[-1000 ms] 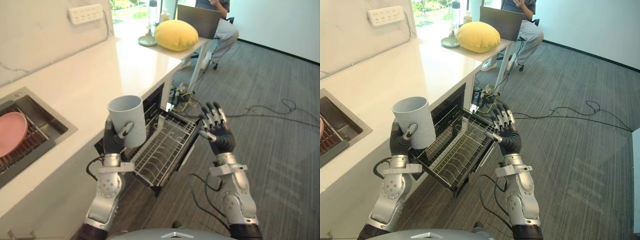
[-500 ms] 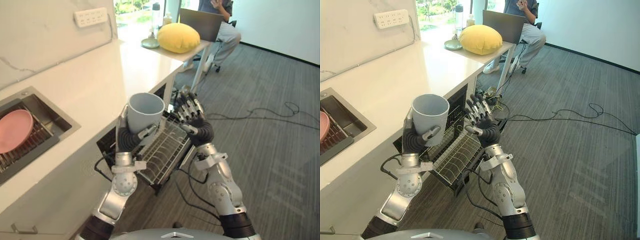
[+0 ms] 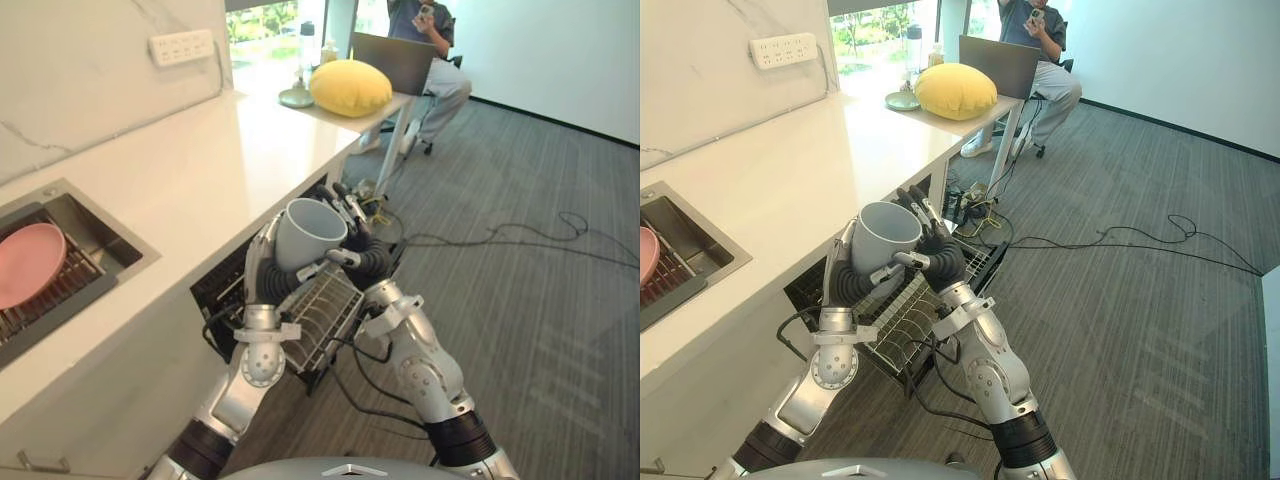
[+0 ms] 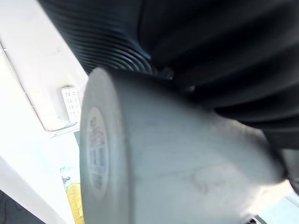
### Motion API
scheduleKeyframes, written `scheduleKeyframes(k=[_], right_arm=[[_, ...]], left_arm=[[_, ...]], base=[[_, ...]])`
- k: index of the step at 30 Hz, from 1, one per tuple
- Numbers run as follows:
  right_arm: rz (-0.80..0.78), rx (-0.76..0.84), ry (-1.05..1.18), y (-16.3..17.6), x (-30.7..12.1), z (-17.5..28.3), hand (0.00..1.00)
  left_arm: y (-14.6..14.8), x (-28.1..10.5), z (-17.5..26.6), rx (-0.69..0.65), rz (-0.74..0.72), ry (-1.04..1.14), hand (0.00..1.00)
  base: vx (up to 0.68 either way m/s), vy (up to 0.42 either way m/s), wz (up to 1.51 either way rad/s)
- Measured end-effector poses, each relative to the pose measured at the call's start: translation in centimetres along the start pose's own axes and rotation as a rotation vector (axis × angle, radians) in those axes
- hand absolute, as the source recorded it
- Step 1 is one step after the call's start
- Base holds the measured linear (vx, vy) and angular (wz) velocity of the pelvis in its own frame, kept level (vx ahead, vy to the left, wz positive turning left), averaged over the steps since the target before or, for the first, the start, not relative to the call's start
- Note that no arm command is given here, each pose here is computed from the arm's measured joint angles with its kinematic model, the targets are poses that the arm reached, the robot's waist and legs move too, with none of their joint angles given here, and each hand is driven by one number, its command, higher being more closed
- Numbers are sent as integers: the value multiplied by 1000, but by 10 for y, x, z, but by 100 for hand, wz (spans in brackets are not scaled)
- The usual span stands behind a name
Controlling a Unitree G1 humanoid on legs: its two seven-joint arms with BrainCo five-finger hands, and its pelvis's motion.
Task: Walk over to the sink, pick up the cup, carry it to the dishwasher, place the cup inside the dishwasher, then close the dishwasher door
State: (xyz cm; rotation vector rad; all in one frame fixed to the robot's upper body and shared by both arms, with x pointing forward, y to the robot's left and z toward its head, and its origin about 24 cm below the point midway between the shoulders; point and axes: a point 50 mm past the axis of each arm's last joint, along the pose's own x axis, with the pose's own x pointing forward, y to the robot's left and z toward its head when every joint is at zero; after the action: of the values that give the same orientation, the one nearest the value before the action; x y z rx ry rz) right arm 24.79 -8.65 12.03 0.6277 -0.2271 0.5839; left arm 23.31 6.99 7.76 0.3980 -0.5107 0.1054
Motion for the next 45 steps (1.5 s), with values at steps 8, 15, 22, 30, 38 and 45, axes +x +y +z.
scheduleKeyframes(k=[8, 15, 22, 30, 38, 45], right_arm=[[-37, -7, 27, -2, 0, -2, 0], [-23, -40, 78, 1, 6, -4, 0], [-25, -53, 126, 0, 6, -7, 0], [-14, -48, 157, 1, 7, -8, 0], [-6, 8, 225, -1, 6, -12, 0], [-1, 58, 269, -2, 3, -15, 0]], left_arm=[[-5, -1, -2, 30, -32, -15, 100], [-2, 1, -3, 46, -13, -24, 100], [-1, 1, -4, 89, -28, -51, 100], [2, 0, -6, 137, -33, -78, 100], [5, -1, -7, 191, -41, -108, 100], [6, -1, -7, 234, -51, -139, 100]], base=[[-12, -4, 1], [-14, -7, 0], [-5, -2, 0], [0, 0, 0], [-10, -6, 1], [0, 0, 0]])
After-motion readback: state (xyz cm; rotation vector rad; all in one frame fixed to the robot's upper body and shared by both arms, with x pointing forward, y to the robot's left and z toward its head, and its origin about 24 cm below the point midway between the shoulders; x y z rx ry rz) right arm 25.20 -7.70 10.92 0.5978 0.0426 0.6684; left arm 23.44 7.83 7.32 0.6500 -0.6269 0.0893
